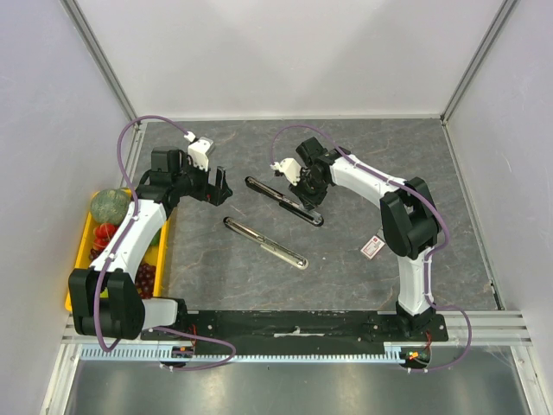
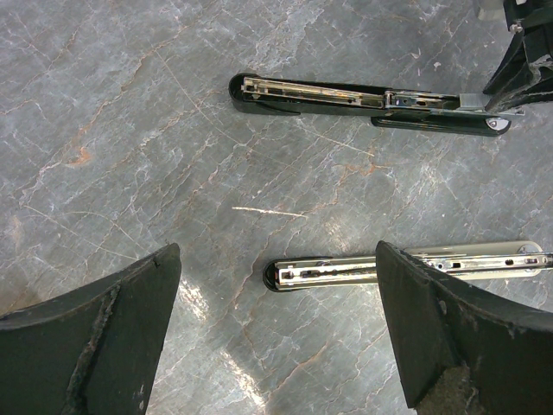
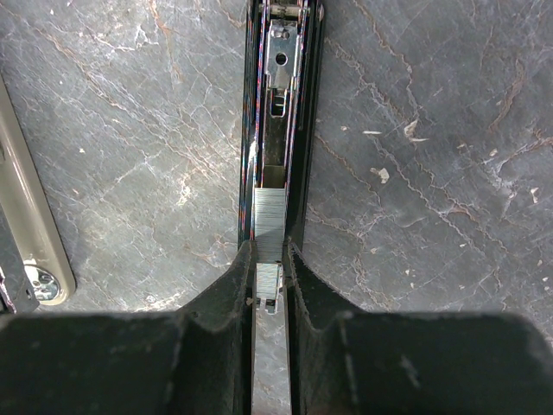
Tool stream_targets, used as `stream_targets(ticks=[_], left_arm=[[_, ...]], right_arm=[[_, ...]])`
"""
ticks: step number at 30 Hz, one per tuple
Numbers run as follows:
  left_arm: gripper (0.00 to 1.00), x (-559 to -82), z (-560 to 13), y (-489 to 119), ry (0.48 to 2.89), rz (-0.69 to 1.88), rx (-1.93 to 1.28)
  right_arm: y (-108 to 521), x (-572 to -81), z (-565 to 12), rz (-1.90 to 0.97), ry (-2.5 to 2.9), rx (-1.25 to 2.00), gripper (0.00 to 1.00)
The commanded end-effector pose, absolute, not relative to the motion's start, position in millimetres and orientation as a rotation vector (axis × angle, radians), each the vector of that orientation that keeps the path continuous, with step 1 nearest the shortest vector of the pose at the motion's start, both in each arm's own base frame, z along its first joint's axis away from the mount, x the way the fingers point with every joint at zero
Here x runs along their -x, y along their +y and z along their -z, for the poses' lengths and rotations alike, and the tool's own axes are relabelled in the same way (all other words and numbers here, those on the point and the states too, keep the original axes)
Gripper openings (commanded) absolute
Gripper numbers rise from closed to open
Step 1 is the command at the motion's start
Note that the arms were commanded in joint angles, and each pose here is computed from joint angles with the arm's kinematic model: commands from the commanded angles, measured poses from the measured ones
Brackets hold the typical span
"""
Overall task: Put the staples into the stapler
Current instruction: Install the staple into the stapler.
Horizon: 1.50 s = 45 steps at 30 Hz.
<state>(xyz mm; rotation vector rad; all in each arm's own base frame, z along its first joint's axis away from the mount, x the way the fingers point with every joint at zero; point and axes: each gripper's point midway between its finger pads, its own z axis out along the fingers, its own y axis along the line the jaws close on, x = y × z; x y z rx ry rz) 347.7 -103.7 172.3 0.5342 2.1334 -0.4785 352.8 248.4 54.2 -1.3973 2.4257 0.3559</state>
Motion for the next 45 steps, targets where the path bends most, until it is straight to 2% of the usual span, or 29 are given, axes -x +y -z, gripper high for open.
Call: stream_targets(ticks=[1,32,45], left_arm=[[1.00,-354.1,-179.0,-103.8,2.100,0.479,-0.522],[1.00,-354.0,-177.7,-103.7,2.104,0.479,-0.523],[1.00,-353.9,-177.8,-103.7,2.103,0.479,-0.523]], right_arm=[[252.6,-358.3,-60.2,-0.347,2.403,1.368,0.07],[257.1,-358.0,-51.5,-0.309,2.428,1.371,0.07],[256.1,-358.8,-51.4,-0.304,2.428,1.370,0.18]])
